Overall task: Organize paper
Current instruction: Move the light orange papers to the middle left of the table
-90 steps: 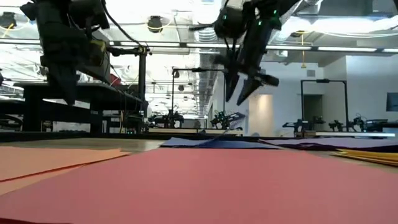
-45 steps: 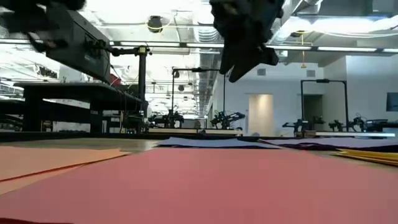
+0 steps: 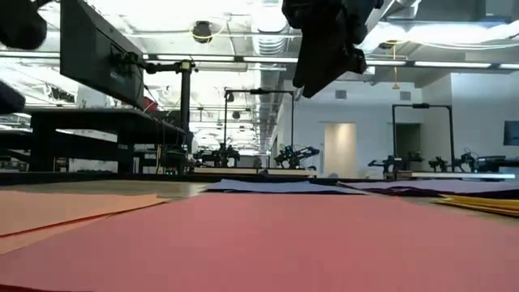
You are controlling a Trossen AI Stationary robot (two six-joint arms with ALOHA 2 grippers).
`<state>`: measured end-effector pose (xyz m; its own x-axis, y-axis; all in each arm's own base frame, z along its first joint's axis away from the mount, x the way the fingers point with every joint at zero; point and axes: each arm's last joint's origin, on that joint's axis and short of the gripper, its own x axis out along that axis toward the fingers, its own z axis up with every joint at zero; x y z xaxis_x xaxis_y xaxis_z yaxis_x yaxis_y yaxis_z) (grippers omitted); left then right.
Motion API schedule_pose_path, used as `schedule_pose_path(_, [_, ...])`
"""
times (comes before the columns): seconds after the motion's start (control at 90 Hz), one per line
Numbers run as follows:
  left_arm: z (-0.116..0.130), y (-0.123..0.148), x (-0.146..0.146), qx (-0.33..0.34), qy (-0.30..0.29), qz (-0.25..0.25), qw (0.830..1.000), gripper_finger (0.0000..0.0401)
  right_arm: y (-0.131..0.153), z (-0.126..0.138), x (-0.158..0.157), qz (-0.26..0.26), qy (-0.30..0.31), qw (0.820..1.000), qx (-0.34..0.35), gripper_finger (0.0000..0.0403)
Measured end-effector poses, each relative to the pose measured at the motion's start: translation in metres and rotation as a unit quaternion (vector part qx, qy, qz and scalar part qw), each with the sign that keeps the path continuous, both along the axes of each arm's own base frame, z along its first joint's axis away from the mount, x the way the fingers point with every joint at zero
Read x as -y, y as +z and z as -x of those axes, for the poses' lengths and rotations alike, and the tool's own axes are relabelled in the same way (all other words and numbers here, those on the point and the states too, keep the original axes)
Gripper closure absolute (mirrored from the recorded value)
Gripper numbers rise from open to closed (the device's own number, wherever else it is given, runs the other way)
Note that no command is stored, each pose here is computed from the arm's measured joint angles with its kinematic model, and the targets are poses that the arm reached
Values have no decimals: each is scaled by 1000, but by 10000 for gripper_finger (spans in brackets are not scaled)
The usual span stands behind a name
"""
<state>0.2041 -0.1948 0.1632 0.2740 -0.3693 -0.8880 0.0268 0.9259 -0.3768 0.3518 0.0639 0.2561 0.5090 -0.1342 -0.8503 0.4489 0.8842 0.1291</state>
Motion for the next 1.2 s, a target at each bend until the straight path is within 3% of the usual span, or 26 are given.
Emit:
schedule_pose_path(0.311, [-5, -25, -17, -64, 13, -57, 996, 401, 0, 0, 4, 0, -6, 1000, -4, 265])
schedule_pose_path(0.511, [2, -28, -61, -117, -36, -127, 984, 401, 0, 0, 4, -3, -12, 1000, -2, 265])
schedule_pose_path(0.667, [0, -29, -103, -111, -72, -144, 981, 401, 0, 0, 1, -7, -14, 1000, 0, 265])
schedule_pose_path(0.922, [1, -27, -170, -105, -35, -158, 981, 401, 0, 1, -4, -19, -25, 999, 5, 265])
schedule_pose_path(1.2, [1, -23, -217, -98, 48, -163, 981, 401, 0, 1, -7, -30, -42, 999, 9, 265])
